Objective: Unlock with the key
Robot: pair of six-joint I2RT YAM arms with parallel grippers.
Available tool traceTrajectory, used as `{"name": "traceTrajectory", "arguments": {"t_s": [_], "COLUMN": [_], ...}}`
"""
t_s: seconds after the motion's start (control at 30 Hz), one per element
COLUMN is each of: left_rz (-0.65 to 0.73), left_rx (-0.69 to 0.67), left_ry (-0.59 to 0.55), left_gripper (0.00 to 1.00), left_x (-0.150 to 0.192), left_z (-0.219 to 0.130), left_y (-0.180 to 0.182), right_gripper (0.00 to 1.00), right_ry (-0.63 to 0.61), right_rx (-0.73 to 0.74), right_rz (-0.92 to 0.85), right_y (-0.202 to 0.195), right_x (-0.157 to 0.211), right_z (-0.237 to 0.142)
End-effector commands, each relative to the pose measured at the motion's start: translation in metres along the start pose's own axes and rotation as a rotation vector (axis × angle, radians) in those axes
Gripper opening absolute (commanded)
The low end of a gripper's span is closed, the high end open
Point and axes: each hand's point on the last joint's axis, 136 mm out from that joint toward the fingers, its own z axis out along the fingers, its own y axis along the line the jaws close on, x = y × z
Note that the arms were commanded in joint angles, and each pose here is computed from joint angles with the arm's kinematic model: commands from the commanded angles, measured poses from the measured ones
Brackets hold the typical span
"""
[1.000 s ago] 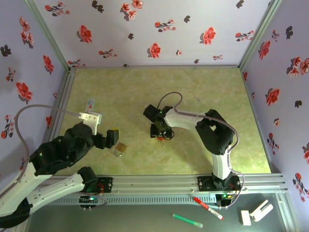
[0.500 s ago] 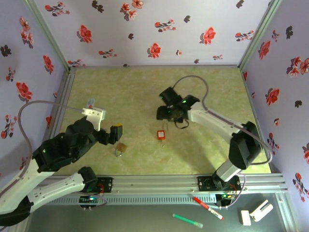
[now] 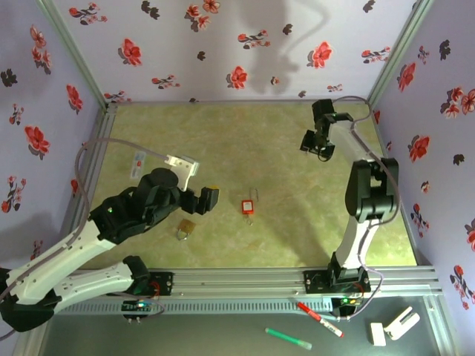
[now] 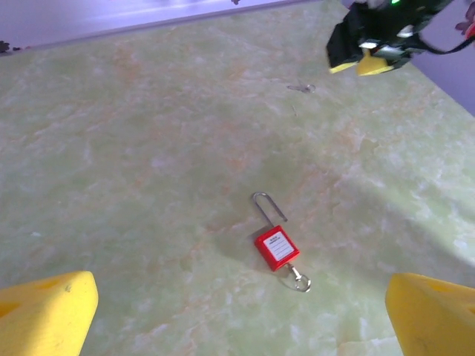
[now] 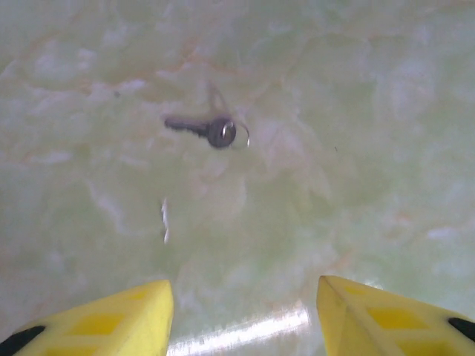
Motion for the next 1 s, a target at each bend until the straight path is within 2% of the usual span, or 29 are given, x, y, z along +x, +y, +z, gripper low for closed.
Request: {"name": "traceTrajectory", "arguments": {"t_s": [0.0,0.33,0.97], "left_rz": [-0.041,-0.072,-0.062], "left_rx": [0.033,0.005,-0.003], "left_ry": [-0.023,-0.017,-0.009], "left_gripper": [1.0,1.0,1.0], "left_x": [-0.002,0.008,0.005], "left_z": [-0.003,-0.011,-0.01], "left_y": [-0.004,0.006,0.006], "right_gripper": [0.49,0.45,0.41], "right_ry": [0.042,0.116,0.133], "right_rx": [-0.001,0.044,-0.003], "right_rz": [-0.07,-0.04,-0.019], "right_y": [0.005,0.002,0.002], "right_x": [-0.006,-0.01,-0.021], "right_z": [0.018,0.066,0.079]}}
